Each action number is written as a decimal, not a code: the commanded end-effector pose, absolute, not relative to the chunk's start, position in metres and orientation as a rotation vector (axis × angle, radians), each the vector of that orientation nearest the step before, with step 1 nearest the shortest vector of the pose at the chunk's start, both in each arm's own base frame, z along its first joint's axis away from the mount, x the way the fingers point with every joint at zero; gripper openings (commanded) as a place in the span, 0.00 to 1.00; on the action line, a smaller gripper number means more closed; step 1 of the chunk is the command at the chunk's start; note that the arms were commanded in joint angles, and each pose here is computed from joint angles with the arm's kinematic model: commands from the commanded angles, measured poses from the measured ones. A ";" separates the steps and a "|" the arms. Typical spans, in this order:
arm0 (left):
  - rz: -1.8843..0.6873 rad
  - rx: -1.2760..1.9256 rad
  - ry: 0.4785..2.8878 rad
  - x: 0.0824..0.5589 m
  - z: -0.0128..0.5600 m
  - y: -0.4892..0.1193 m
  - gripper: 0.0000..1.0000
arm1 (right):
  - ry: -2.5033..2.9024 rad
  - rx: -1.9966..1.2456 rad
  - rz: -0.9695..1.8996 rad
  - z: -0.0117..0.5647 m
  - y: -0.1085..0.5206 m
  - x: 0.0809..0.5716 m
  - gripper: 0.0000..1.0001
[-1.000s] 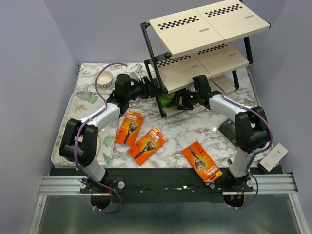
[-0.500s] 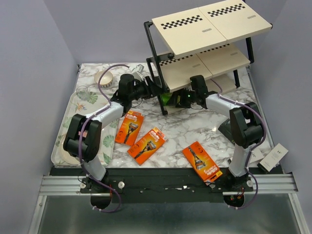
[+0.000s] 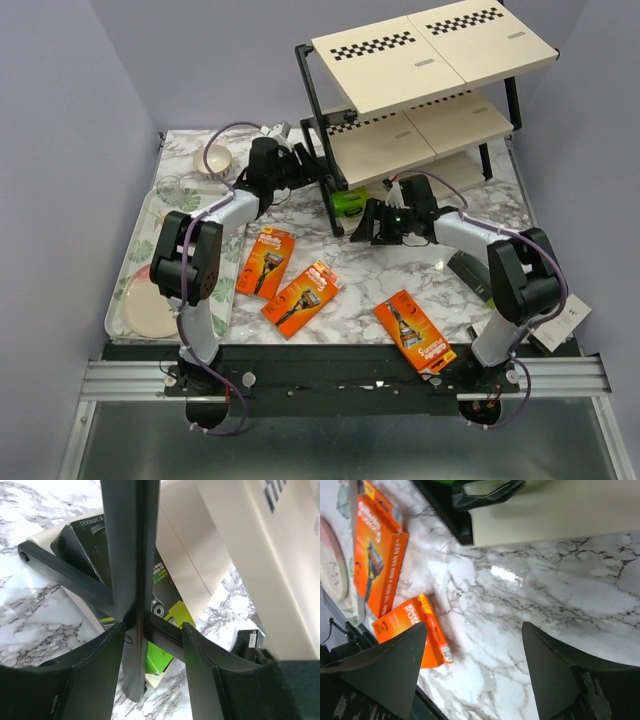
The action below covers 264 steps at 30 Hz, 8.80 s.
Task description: Place and organize the shaving razors onto the shelf
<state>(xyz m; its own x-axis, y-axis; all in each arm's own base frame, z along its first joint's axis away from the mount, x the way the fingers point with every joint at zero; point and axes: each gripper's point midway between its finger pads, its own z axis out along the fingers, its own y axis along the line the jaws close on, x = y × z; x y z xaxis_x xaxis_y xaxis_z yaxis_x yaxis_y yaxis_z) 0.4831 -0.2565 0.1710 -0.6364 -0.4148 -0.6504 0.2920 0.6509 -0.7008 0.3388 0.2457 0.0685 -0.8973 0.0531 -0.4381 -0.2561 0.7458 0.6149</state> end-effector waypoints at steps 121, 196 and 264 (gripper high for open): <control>-1.189 1.094 2.403 0.153 0.029 -0.432 0.25 | 2.741 0.424 1.035 0.062 0.040 0.265 0.88; -1.211 0.051 2.489 0.299 0.083 -0.436 0.99 | 2.434 0.835 1.108 0.055 0.089 0.237 0.01; -1.798 0.066 2.000 0.353 0.163 -0.475 0.48 | 2.243 0.980 1.245 0.087 0.075 0.284 0.75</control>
<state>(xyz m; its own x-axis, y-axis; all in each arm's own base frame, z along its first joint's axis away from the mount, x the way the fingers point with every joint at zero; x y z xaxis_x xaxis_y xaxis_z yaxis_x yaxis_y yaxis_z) 0.3431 -0.4642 0.1085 -0.9385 -0.2303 -0.2573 0.1919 0.2716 -0.9431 0.2713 0.0788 0.0828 -0.6885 0.7252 0.0089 0.4066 0.3759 0.8327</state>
